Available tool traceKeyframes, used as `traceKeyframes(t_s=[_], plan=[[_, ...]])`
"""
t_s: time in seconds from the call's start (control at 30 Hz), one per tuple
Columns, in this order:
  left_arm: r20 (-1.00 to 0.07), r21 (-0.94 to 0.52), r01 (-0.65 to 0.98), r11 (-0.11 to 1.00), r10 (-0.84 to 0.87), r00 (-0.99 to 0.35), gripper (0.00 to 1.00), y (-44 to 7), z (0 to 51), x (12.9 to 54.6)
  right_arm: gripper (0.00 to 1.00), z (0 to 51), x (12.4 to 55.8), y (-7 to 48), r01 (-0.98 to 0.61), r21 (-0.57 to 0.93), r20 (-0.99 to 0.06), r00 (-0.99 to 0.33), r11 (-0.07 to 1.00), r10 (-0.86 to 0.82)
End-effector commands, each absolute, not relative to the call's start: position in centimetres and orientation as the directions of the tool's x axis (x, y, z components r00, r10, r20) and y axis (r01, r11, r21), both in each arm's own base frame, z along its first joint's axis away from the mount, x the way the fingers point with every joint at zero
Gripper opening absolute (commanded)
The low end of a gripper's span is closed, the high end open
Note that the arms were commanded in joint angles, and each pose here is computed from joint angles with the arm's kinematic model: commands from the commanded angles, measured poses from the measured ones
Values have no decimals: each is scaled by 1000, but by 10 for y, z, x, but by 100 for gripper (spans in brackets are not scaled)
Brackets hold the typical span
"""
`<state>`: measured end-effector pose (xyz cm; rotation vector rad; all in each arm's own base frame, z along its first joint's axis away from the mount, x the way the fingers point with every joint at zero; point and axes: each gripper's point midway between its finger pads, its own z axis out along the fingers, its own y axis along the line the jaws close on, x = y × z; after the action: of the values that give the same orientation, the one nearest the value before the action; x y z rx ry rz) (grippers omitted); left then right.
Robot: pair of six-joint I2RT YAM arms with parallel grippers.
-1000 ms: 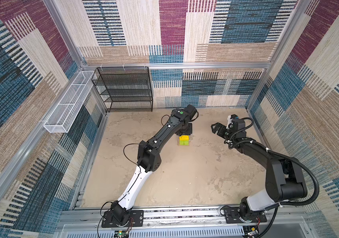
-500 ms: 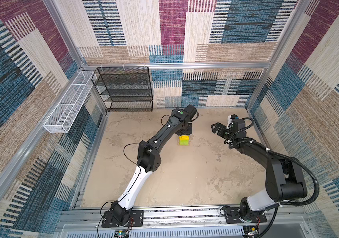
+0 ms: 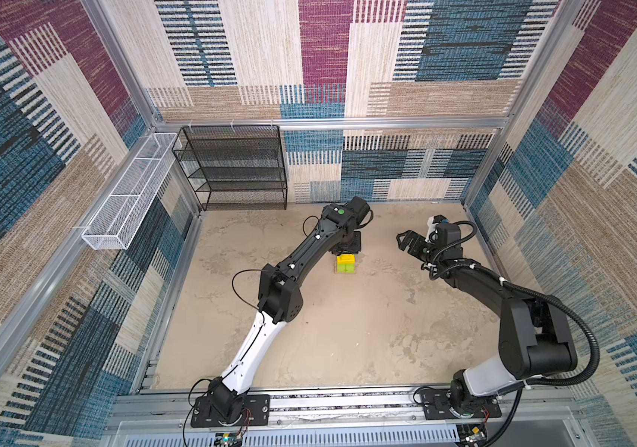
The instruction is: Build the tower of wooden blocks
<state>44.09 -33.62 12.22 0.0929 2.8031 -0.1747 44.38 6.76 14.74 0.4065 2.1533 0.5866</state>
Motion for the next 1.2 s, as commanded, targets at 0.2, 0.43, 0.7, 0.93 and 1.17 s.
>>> traceKeyframes(t_s=[0.2,0.43,0.7,0.93,1.17], plan=[[-341,-134,85,987,34,-940,54,-339,131,442,99,158,449,70,52,551,-671,-566,833,479],[-352,-162,105,981,42,-935,58,-340,150,436,99,161,449,66,62,538,-677,-561,840,475],[-424,-186,154,971,62,-903,61,-333,201,427,99,171,444,62,72,523,-691,-548,850,471],[-483,-199,207,958,88,-871,61,-321,247,411,99,183,439,61,61,517,-706,-534,854,466],[-572,-142,278,950,150,-806,61,-297,291,395,99,195,434,64,11,483,-735,-539,876,412]])
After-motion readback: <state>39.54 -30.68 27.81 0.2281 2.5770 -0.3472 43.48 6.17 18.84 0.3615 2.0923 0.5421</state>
